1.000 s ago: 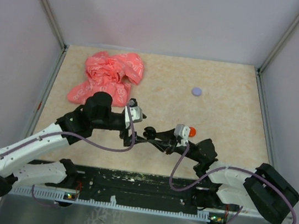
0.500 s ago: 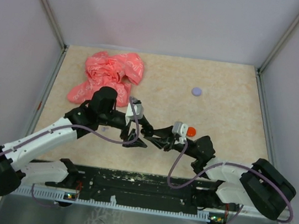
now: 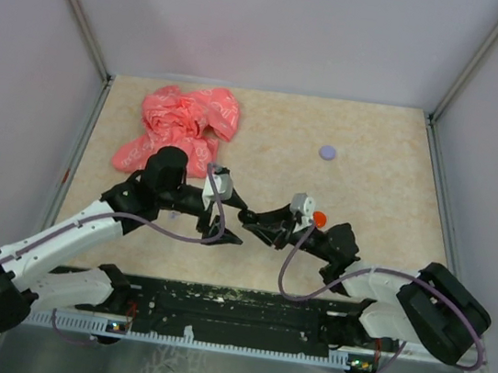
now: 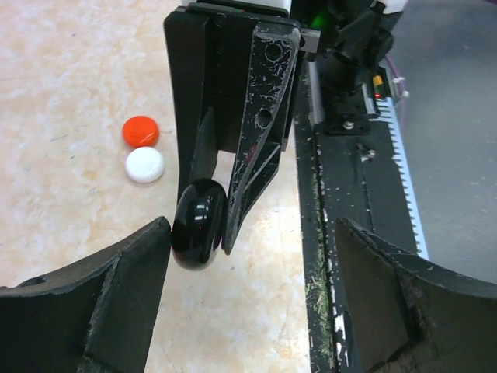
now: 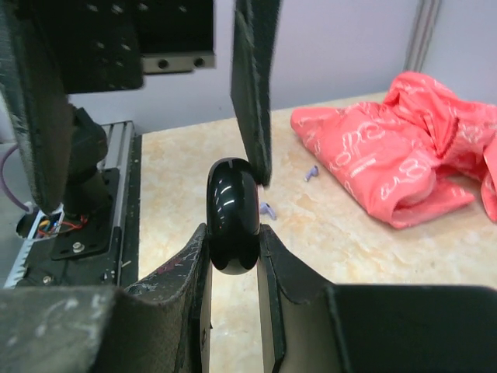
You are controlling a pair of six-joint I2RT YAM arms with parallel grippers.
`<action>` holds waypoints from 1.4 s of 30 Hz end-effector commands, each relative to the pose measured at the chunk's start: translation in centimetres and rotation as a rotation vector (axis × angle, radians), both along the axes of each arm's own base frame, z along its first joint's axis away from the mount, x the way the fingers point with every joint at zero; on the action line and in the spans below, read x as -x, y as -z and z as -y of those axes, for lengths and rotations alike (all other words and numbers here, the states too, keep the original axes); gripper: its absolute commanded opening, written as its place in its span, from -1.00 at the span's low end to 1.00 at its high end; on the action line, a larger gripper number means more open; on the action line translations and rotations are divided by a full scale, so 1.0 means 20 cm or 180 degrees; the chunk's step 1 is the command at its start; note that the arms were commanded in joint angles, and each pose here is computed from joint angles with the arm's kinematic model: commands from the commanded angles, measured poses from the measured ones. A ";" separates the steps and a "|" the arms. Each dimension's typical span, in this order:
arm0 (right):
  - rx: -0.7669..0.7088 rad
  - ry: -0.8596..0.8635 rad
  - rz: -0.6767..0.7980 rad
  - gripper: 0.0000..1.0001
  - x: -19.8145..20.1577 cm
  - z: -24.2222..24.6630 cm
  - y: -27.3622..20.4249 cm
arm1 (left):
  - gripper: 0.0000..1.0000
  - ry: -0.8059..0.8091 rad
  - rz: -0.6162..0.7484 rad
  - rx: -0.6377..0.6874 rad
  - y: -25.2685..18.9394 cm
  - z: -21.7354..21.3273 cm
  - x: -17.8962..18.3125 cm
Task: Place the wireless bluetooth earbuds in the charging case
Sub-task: Close the charging case, then place the charging case at the center of the board.
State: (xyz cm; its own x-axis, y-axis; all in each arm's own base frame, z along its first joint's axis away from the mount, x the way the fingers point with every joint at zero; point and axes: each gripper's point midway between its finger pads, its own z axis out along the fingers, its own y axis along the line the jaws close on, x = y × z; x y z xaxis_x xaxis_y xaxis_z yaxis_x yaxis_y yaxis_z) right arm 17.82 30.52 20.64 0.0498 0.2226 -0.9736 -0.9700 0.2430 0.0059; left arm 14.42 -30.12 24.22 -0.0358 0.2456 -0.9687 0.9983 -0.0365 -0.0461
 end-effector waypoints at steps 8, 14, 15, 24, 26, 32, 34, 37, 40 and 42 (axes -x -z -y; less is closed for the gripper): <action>0.0572 0.0966 -0.1451 -1.00 -0.20 0.19 0.31 | 0.89 -0.1736 0.0260 0.0392 -0.19 -0.21 -0.38; 0.0995 0.1385 -0.2233 -1.00 -0.18 0.35 0.52 | 0.94 -0.2607 0.0166 0.0352 -0.19 -0.38 -0.56; 0.1034 0.1444 -0.2352 -1.00 -0.17 0.38 0.55 | 0.95 -0.2707 0.0144 0.0338 -0.19 -0.40 -0.58; 0.1193 0.1975 -0.3401 -1.00 -0.11 0.61 0.76 | 0.98 -0.3295 0.0079 0.0213 -0.15 -0.55 -0.68; 0.1176 0.2127 -0.3572 -1.00 -0.11 0.67 0.80 | 0.98 -0.3359 0.0055 0.0211 -0.14 -0.57 -0.69; 0.0990 0.2518 -0.3877 -0.92 -0.15 0.81 0.87 | 0.98 -0.3433 -0.0002 0.0159 -0.12 -0.59 -0.71; 0.0958 0.2570 -0.3931 -0.87 -0.18 0.82 0.89 | 0.98 -0.3462 -0.0013 0.0144 -0.12 -0.60 -0.71; 0.0909 0.2578 -0.3993 -0.81 -0.21 0.81 0.90 | 0.98 -0.3485 -0.0026 0.0150 -0.11 -0.61 -0.72; 0.0868 0.2528 -0.4041 -0.77 -0.26 0.78 0.90 | 0.98 -0.3498 -0.0039 0.0162 -0.12 -0.62 -0.72; 0.0842 0.2490 -0.4041 -0.74 -0.30 0.76 0.90 | 0.98 -0.3507 -0.0052 0.0155 -0.11 -0.62 -0.73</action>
